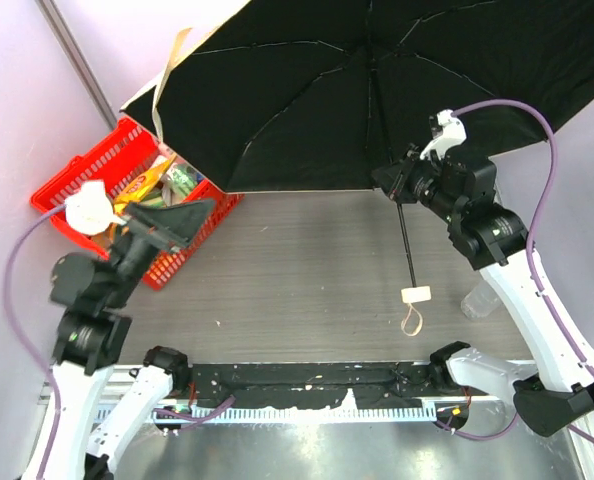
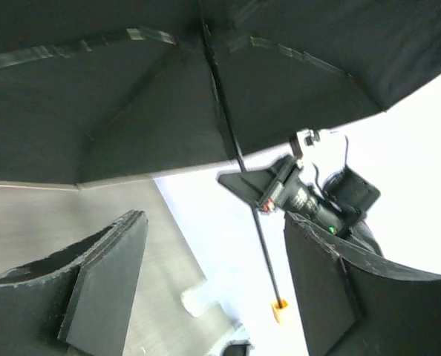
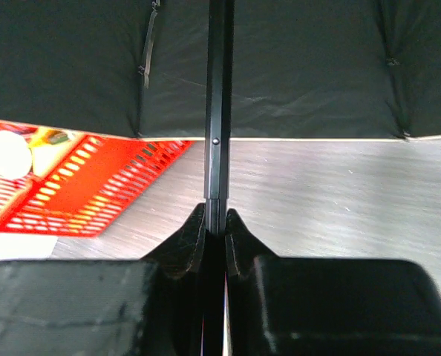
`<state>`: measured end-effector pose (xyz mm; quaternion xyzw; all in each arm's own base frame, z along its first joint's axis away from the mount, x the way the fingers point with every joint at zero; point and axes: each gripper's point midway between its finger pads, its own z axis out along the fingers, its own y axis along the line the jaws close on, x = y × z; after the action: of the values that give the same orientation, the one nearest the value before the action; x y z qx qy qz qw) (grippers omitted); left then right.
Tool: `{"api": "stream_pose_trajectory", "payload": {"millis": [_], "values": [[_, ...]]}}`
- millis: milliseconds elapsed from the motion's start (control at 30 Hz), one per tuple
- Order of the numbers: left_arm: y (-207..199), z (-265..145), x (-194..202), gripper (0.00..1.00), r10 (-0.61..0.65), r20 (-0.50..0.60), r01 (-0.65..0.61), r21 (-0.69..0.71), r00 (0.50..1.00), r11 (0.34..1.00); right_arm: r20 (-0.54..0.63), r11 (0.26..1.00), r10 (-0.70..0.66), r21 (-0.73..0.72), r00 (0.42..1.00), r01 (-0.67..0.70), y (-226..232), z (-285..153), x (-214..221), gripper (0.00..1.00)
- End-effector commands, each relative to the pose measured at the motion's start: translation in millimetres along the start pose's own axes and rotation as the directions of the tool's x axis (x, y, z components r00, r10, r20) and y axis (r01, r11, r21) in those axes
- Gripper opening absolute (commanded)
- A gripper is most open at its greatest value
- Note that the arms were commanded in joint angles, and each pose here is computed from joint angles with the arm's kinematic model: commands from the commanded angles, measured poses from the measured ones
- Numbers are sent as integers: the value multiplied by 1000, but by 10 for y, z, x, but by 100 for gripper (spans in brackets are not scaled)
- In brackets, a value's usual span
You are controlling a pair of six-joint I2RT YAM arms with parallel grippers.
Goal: Put away the umbrella
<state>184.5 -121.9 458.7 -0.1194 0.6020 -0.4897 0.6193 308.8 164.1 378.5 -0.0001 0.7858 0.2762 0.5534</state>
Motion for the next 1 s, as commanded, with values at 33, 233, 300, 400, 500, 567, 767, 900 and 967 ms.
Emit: {"api": "stream_pose_trajectory", "payload": {"millis": [33, 233, 300, 400, 500, 567, 767, 900, 967], "values": [[-385, 282, 565, 73, -159, -295, 247, 292, 942, 924, 313, 968, 107, -248, 944, -27, 513, -222, -728, 1], [-371, 405, 961, 82, -109, -318, 190, 239, 942, 952, 423, 955, 183, -292, 887, -58, 526, -199, -914, 1], [-424, 582, 1273, 83, -108, -378, 203, 221, 919, 954, 433, 943, 211, -327, 876, -65, 575, -183, -950, 1], [-656, 807, 1629, 83, -45, -414, 161, 250, 909, 955, 440, 907, 289, -410, 850, -97, 681, -220, -1014, 1], [-781, 1088, 1925, 82, -32, -460, 174, 268, 887, 948, 428, 874, 356, -466, 831, -134, 742, -284, -1041, 1], [-881, 1258, 2034, 82, -32, -481, 195, 293, 876, 936, 432, 853, 391, -501, 813, -144, 775, -363, -1066, 1], [-1000, 1572, 2394, 82, 0, -551, 217, 328, 835, 919, 474, 829, 420, -548, 774, -114, 786, -576, -1083, 1], [-1091, 1621, 2523, 80, 12, -584, 245, 359, 812, 900, 474, 831, 419, -544, 775, -117, 769, -595, -1059, 1], [-1112, 1638, 2599, 75, 32, -595, 241, 374, 803, 895, 472, 832, 410, -545, 780, -106, 777, -594, -1039, 1]]}}
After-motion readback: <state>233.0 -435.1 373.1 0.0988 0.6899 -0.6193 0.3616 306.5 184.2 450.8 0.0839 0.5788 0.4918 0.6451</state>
